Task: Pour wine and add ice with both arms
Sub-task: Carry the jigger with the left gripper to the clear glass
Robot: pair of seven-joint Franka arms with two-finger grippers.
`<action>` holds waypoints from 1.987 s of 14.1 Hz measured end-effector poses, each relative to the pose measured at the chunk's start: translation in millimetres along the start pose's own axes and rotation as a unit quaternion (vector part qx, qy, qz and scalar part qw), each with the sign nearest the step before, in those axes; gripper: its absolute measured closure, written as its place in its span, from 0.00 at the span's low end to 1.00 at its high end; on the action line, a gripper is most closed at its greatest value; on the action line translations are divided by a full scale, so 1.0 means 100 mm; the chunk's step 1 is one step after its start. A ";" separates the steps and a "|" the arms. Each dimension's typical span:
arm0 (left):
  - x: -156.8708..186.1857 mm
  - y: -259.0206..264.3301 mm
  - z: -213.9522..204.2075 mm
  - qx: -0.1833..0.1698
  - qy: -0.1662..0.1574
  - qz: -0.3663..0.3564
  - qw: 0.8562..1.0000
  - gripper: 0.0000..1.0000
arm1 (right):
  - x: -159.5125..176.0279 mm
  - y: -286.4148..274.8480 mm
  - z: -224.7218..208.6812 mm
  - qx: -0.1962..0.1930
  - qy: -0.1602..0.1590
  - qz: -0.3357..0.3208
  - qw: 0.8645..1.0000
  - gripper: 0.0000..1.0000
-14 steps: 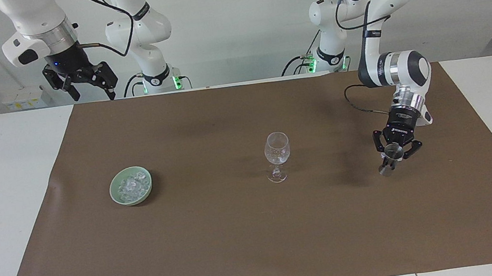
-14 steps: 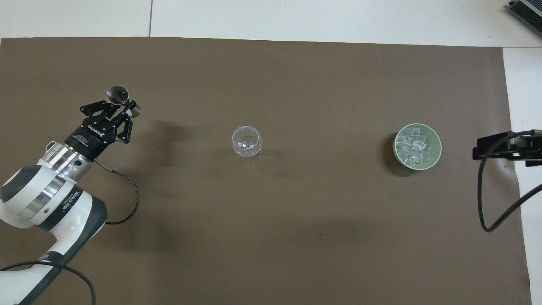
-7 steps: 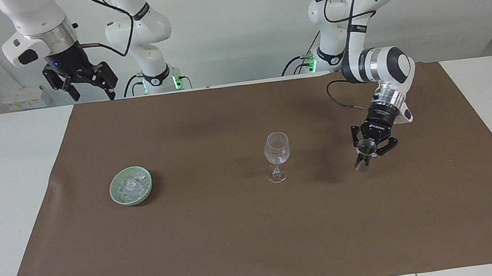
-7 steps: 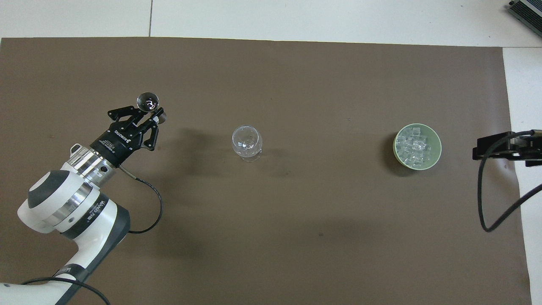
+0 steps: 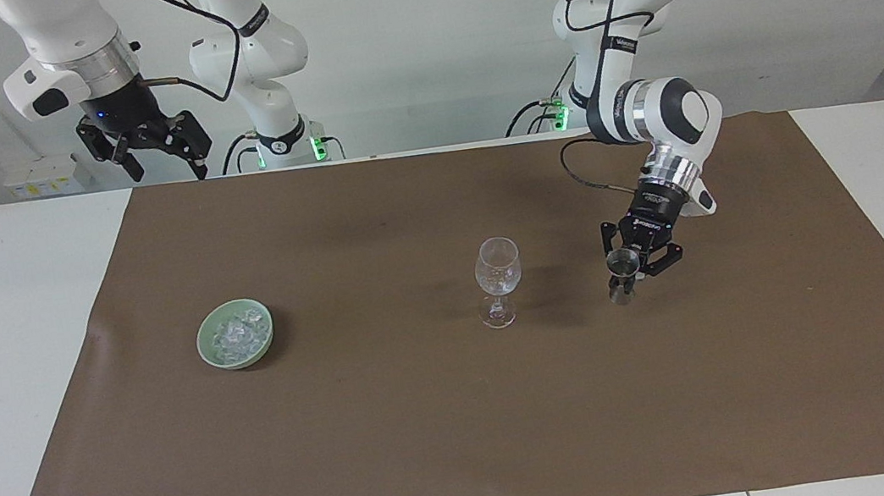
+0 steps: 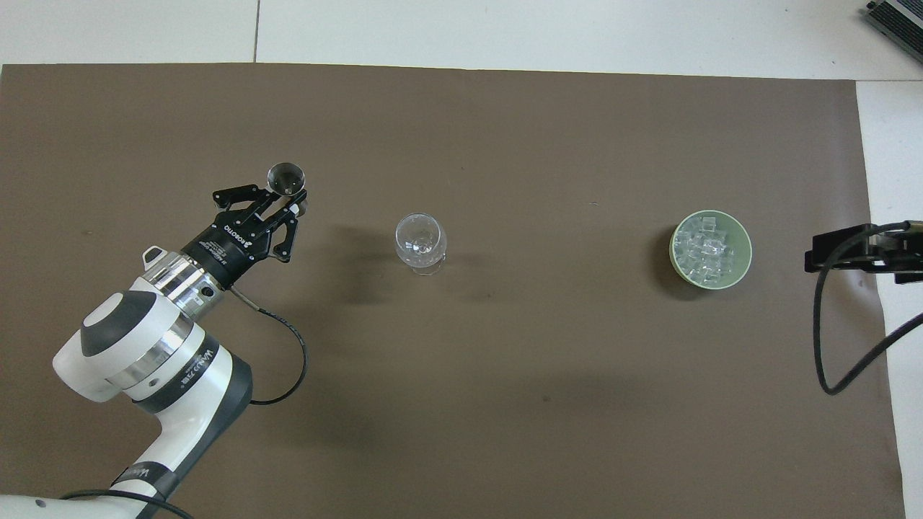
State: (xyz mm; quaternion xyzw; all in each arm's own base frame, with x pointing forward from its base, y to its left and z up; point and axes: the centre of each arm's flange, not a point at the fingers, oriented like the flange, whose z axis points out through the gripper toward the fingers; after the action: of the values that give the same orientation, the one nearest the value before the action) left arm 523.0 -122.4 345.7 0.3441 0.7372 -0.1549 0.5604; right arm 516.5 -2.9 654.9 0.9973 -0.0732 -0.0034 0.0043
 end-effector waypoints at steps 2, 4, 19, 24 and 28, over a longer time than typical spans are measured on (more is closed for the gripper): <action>-0.07 -0.07 0.03 0.001 -0.002 -0.001 1.000 0.79 | 0.00 0.00 0.00 0.000 0.000 0.000 1.000 0.00; -0.11 -0.14 0.07 0.005 -0.005 -0.002 1.000 0.79 | 0.00 0.00 0.00 0.000 0.000 0.000 1.000 0.00; -0.37 -0.68 0.27 0.033 0.009 0.014 0.999 0.79 | 0.00 0.00 0.00 0.000 0.000 0.000 1.000 0.00; -0.39 -0.77 0.28 0.035 0.020 0.043 0.998 0.79 | 0.00 0.00 0.00 0.000 0.000 0.000 1.000 0.00; -0.41 -0.88 0.29 0.039 0.033 0.065 0.997 0.79 | 0.00 0.00 0.00 0.000 0.000 0.000 1.000 0.00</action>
State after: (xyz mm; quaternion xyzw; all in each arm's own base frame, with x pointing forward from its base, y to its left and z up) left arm 490.0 -216.7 360.9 0.4174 0.7249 -0.1355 0.5310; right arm 516.5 -2.9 654.9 0.9973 -0.0732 -0.0034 0.0043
